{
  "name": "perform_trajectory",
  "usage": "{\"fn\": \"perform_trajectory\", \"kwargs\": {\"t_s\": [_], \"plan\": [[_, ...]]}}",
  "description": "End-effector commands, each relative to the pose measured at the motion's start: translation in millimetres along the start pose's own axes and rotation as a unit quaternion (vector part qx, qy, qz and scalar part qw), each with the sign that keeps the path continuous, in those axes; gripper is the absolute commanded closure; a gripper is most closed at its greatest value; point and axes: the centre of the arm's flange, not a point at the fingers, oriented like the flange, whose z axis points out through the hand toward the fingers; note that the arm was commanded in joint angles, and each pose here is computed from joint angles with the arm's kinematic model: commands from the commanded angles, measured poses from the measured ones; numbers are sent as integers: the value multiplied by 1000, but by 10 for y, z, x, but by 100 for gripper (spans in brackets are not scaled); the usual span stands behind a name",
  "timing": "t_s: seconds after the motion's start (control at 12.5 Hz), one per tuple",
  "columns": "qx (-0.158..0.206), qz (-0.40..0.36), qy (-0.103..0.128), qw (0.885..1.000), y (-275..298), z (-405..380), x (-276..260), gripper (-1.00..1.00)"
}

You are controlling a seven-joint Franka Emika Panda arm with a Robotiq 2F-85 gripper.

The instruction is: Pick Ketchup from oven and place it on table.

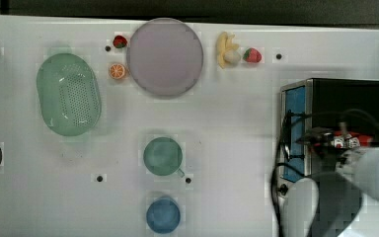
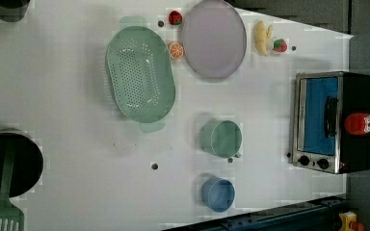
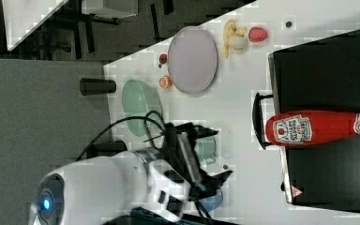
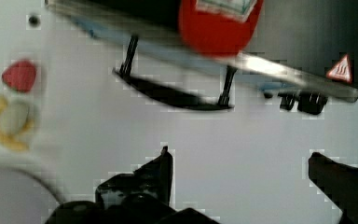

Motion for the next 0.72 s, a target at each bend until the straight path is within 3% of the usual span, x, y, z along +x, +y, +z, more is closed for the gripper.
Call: {"fn": "perform_trajectory", "kwargs": {"t_s": [0.08, 0.48, 0.72], "plan": [[43, 0, 63, 997, -135, -162, 282, -100], [21, 36, 98, 994, -95, 423, 788, -100], [12, 72, 73, 995, 7, 685, 919, -100]]}}
